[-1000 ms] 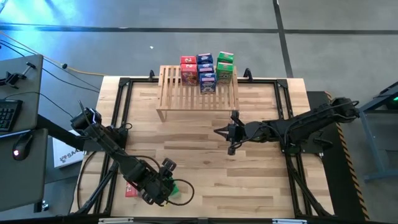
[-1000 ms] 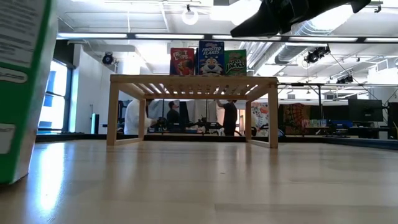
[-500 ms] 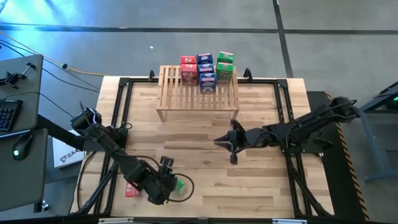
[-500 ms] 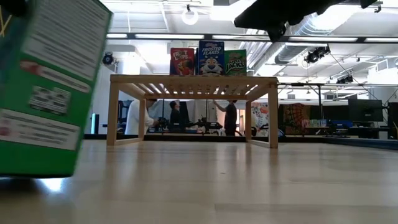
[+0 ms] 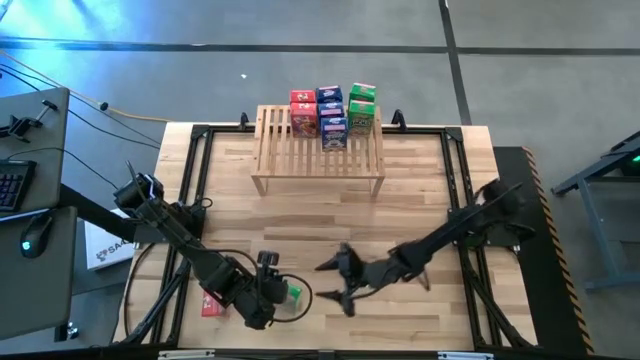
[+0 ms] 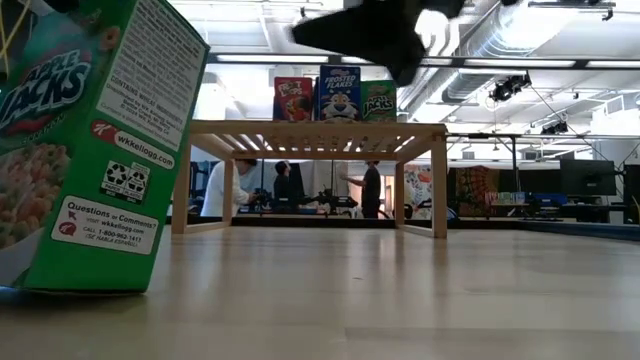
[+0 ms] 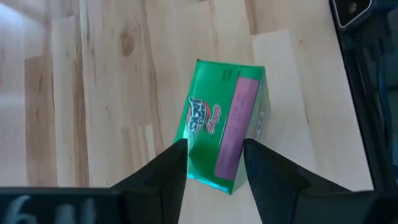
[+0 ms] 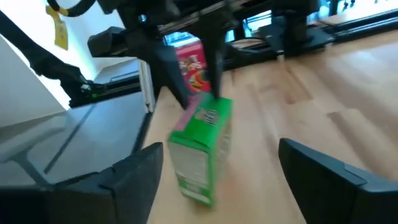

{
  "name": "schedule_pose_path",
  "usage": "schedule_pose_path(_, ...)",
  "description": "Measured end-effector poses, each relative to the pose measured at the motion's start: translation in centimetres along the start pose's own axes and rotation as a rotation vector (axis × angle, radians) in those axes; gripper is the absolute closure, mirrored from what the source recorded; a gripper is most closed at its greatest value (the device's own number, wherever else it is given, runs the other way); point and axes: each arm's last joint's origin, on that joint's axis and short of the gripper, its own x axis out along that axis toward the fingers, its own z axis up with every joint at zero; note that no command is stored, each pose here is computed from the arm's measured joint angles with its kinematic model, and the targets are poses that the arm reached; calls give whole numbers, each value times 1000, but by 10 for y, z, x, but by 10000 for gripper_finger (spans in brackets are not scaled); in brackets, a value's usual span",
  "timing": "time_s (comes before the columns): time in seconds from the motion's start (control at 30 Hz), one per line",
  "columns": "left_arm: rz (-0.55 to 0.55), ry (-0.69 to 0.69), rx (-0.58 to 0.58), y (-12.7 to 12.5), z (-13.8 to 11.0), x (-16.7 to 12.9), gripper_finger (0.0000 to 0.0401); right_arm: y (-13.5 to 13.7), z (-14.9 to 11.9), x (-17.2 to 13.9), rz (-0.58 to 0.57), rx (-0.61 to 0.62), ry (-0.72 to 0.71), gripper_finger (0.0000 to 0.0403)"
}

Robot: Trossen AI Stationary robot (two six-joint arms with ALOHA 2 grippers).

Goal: Stack cereal on shelf
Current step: Put the green cereal box aligned with the other green cereal box on the shelf

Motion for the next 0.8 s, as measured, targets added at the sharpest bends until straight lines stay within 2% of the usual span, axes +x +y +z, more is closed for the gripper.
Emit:
schedule_pose_path(0.17, -6, -11, -7, -1, 1, 0, 263, 22, -5, 35, 22, 14, 25, 86)
schedule_pose_path(0.33, -6, -17, -8, -1, 1, 0, 272, 30, -11, 57, -3, 41, 80, 86)
schedule_pose_path(0.57, 2, -36, -17, -2, -4, 7, 272, 35, -23, 72, -62, 10, 71, 86)
schedule_pose_path(0.8, 23, -64, -30, -6, -7, 10, 272, 32, -24, 80, -81, 57, 55, 86)
